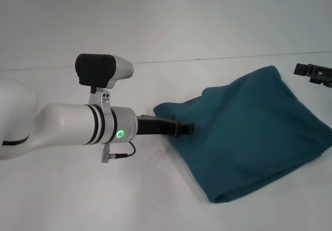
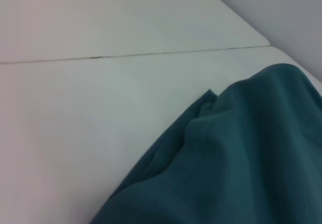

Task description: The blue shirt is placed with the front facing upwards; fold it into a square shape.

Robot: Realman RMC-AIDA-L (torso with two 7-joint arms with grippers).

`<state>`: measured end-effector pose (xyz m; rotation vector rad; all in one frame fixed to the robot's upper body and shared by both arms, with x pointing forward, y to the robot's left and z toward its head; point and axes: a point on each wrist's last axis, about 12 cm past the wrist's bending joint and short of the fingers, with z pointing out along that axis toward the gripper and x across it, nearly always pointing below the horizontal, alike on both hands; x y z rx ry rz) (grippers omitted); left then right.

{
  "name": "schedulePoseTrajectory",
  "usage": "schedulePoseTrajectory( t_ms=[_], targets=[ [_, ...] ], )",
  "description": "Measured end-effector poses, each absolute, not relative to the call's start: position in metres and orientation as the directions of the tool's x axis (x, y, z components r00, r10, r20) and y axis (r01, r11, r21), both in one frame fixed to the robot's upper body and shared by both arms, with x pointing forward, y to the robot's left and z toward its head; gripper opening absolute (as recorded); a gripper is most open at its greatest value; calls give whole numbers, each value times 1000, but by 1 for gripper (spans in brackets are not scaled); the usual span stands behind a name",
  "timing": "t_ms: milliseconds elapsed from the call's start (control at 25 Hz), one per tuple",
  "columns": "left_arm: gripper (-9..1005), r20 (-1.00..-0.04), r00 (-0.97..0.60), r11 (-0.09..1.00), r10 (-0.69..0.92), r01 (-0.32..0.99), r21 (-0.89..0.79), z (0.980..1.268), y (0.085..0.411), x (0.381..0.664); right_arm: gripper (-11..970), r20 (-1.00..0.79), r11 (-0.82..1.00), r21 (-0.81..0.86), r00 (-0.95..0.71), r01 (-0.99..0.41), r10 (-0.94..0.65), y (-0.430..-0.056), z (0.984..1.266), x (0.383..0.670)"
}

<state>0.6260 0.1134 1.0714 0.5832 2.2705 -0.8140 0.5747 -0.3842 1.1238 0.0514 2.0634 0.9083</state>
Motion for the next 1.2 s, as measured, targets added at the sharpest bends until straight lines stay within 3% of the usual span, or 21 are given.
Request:
schedulePoseTrajectory(
  t_ms=[280, 480, 600, 800, 1200],
  targets=[
    [604, -704, -681, 707, 205, 600, -374, 1072, 111, 626, 898, -693, 731, 623, -629, -278, 352, -383, 1124, 575],
    [396, -704, -680, 710, 204, 598, -372, 1072, 112, 627, 898, -696, 729, 624, -625, -282, 353, -383, 1124, 575],
    [171, -706, -679, 716, 201, 594, -367, 1071, 112, 627, 898, -696, 729, 624, -626, -282, 353, -383, 1124, 575],
    [-4, -708, -676, 716, 203, 596, -363, 1072, 112, 628, 898, -696, 731, 623, -624, -279, 355, -383, 1124, 575],
    [0, -713, -674, 717, 193, 593, -366, 1073, 113, 629, 893, -632, 761, 621, -694, -188, 345, -397, 1111, 565]
  ],
)
